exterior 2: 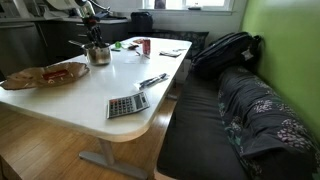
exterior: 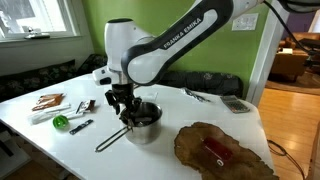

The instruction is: Move the measuring spoon from the pot to the brown object

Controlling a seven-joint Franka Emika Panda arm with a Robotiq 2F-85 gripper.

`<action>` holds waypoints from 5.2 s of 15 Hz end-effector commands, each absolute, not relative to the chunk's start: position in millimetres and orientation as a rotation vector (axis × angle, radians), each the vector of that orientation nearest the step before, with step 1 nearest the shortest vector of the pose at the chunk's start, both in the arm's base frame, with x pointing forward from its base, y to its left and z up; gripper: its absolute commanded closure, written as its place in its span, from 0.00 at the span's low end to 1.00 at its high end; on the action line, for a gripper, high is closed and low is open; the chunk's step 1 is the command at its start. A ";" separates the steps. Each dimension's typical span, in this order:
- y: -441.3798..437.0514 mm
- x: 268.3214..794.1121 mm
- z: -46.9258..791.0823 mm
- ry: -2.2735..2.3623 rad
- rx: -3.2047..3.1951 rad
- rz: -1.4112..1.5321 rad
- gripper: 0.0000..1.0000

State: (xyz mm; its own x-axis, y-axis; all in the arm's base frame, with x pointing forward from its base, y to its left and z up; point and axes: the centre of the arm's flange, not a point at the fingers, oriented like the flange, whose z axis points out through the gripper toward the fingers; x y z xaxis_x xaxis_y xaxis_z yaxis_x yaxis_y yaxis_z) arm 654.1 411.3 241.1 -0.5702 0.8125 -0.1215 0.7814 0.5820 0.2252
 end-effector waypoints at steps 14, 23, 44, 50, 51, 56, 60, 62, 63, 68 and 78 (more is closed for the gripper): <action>426.6 623.4 344.7 2.485 1.616 0.331 1.00; 414.5 572.1 419.1 2.312 2.043 0.211 0.73; 397.6 681.6 272.1 2.054 2.303 0.741 0.01; 384.1 676.2 273.2 1.957 2.382 0.630 0.00; 379.9 677.1 270.6 1.934 2.407 0.617 0.00; 361.5 691.5 258.0 1.909 2.413 0.636 0.02; 359.7 694.6 251.7 1.932 2.457 0.615 0.35; 362.5 691.7 250.4 1.947 2.489 0.600 0.52; 364.2 690.0 250.7 1.950 2.502 0.587 0.59; 369.9 684.9 249.3 1.981 2.537 0.549 0.97; 405.9 642.0 336.7 2.171 2.377 0.451 0.96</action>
State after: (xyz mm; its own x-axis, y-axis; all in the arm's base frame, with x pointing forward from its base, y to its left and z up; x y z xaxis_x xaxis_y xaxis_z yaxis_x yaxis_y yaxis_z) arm 666.0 394.5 289.2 0.1334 0.9418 0.3085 0.9787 -0.1742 0.1089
